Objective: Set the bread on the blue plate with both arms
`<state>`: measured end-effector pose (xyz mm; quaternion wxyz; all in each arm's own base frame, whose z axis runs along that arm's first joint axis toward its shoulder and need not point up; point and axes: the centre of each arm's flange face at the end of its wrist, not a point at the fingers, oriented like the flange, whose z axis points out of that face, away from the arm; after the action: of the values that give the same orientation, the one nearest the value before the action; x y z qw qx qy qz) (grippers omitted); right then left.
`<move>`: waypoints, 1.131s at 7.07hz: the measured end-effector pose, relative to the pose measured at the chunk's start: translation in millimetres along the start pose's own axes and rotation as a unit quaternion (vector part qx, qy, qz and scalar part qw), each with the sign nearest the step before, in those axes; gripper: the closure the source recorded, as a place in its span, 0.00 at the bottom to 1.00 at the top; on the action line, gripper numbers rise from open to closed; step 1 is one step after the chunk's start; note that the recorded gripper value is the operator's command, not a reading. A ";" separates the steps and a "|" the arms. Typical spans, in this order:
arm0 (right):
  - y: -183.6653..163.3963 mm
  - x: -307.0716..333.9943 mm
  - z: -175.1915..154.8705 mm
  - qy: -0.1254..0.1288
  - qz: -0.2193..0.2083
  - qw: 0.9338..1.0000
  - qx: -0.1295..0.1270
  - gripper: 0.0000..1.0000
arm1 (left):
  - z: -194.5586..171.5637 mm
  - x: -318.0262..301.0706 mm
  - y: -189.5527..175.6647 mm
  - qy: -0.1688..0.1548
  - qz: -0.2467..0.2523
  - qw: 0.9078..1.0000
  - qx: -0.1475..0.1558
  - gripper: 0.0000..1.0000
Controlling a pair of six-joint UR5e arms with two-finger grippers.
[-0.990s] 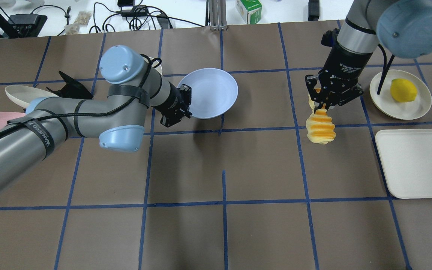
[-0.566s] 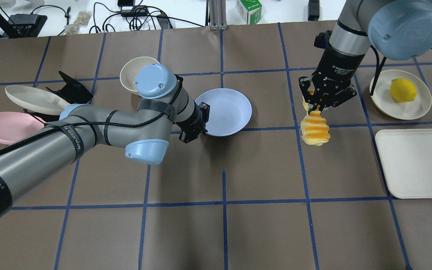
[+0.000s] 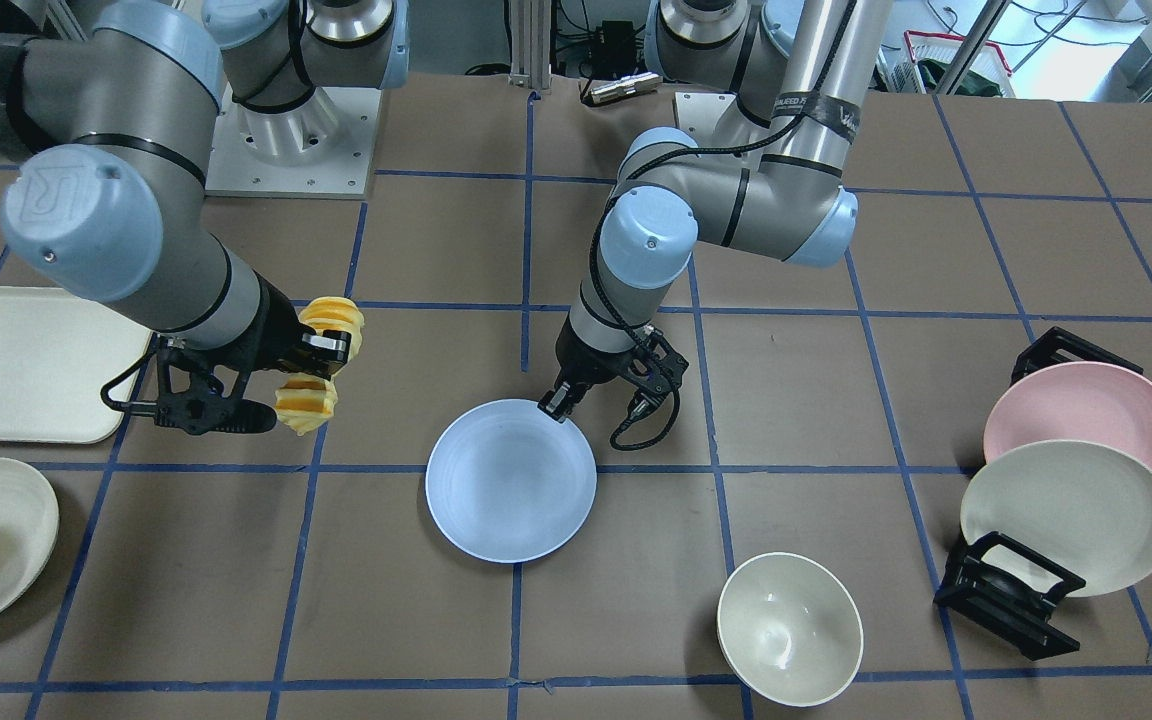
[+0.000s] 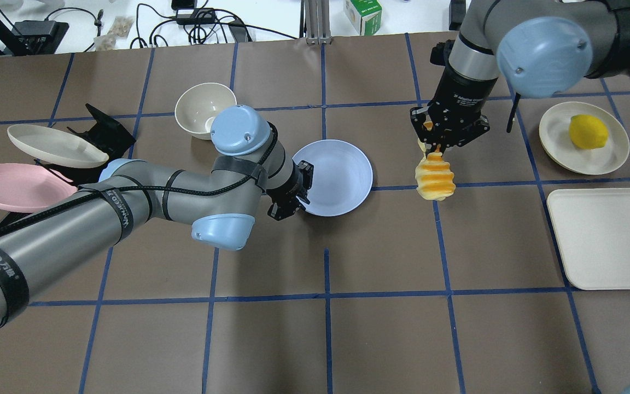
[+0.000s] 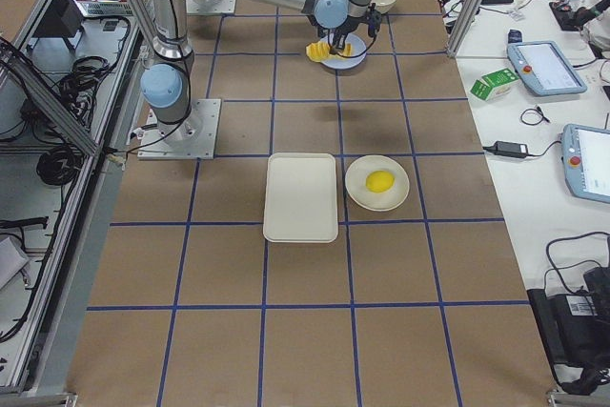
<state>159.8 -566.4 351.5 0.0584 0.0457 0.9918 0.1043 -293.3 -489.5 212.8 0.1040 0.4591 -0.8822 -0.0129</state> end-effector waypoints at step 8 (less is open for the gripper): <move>-43.3 -154.2 95.2 0.012 0.007 0.999 0.038 1.00 | -226.8 43.8 -87.7 -0.029 0.194 0.980 0.030 0.00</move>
<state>320.8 -605.2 266.2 0.0440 0.0535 0.9953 0.0673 -202.6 -559.3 431.7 0.0648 0.2819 -0.9570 0.0203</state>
